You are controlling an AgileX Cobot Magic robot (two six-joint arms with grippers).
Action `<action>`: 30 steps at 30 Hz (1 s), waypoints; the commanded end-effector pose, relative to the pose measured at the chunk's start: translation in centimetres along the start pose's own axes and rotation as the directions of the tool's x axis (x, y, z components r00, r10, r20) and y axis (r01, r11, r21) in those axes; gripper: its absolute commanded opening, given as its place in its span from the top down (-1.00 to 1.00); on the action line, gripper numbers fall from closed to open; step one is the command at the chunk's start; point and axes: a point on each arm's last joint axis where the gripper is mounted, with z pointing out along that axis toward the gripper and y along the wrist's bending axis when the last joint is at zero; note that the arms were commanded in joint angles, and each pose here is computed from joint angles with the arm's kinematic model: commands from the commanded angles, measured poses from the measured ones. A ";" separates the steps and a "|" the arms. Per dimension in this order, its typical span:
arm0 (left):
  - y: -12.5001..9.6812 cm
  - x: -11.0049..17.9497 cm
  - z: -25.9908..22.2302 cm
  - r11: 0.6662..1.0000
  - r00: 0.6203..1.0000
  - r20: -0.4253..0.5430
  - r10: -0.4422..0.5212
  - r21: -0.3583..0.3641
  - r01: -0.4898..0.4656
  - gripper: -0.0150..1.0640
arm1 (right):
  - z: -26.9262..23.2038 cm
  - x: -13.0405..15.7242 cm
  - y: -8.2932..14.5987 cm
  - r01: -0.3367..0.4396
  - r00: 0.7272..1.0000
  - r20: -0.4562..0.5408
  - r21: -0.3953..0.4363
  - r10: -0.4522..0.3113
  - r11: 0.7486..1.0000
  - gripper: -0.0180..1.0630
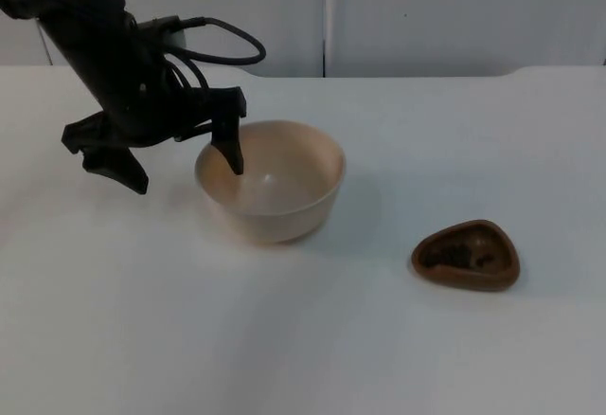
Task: Pick up the bowl with the left hand and pour the coffee beans from the cup into the bowl with the right hand.
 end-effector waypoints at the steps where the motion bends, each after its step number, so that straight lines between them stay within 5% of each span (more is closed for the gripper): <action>1: -0.2 -0.1 0.3 1.000 1.000 0.008 -0.007 0.004 0.007 -0.73 | 0.0 0.0 0.0 -0.001 1.000 0.008 0.004 0.001 1.000 -0.98; 6: -0.2 -0.2 0.4 1.000 1.000 0.018 -0.009 0.006 0.008 -0.63 | 0.0 0.0 0.0 -0.001 1.000 0.008 0.004 0.001 1.000 -0.98; 15: -0.3 -0.3 0.4 1.000 0.999 0.031 -0.023 0.019 0.023 0.22 | 0.0 0.0 0.0 -0.001 1.000 0.008 0.004 0.001 1.000 -0.98; 28: -0.4 -0.3 0.4 0.999 0.999 0.028 -0.034 0.028 0.033 0.98 | 0.0 0.0 0.0 -0.001 1.000 0.008 0.004 0.001 1.000 -0.98; 30: -0.4 -0.2 0.4 0.999 0.999 0.026 -0.034 0.028 0.033 0.98 | 0.0 0.0 0.0 -0.001 1.000 0.008 0.004 0.001 1.000 -0.98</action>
